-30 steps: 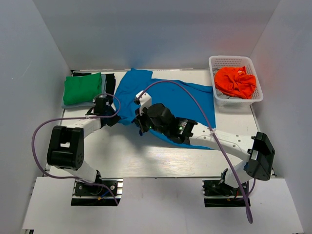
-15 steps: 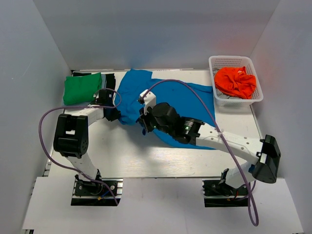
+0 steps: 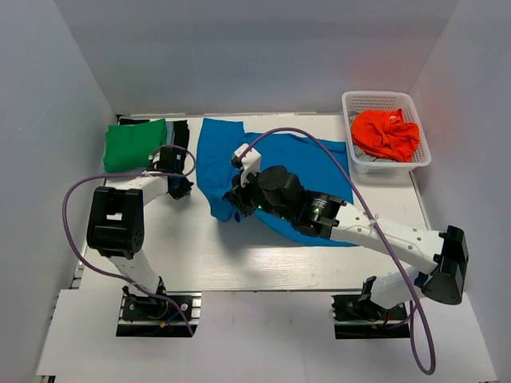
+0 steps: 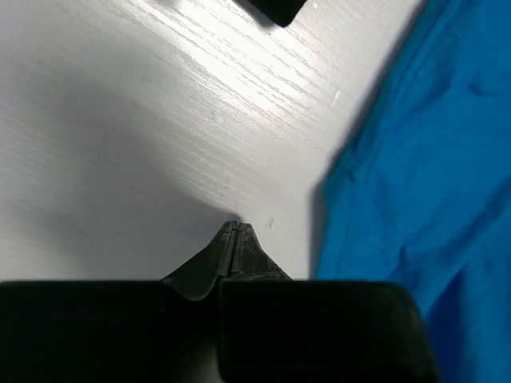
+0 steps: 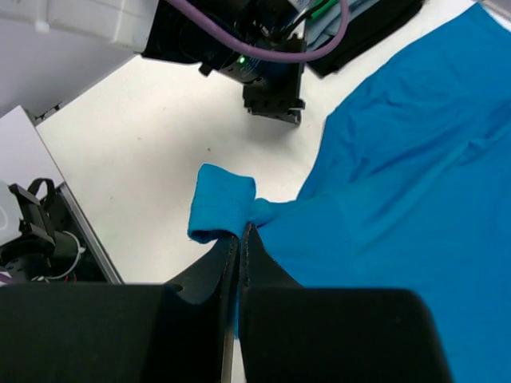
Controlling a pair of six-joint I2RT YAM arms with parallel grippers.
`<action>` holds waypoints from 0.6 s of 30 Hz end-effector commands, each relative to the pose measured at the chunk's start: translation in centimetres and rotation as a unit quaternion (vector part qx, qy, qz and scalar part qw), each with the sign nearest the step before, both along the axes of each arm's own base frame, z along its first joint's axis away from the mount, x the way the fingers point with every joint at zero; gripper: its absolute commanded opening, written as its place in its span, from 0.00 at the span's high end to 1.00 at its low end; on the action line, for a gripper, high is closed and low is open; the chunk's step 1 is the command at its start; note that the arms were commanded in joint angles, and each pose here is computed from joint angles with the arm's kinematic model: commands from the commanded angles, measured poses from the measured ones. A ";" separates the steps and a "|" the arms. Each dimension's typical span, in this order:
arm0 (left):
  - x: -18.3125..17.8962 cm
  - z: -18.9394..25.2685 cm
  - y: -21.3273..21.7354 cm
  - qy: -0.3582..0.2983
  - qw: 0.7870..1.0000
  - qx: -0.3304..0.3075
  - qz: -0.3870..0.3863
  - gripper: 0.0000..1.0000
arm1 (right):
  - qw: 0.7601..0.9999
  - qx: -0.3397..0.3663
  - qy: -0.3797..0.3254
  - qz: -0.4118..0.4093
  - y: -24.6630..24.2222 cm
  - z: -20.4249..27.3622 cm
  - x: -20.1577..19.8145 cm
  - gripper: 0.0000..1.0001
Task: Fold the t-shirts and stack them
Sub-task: Flatten out the tshirt
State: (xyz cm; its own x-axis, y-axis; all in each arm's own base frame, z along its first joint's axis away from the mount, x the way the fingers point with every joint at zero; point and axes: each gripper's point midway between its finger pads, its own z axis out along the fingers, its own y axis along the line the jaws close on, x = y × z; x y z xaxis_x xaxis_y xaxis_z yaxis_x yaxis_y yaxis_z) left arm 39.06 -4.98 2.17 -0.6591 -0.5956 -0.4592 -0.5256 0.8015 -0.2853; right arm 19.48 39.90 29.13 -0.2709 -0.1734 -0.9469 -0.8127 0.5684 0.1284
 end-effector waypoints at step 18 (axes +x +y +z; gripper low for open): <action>5.5 8.0 -6.2 -0.135 0.978 -0.104 -0.119 0.57 | 0.999 -0.008 0.029 -0.017 -1.1 -2.7 -0.6 1.00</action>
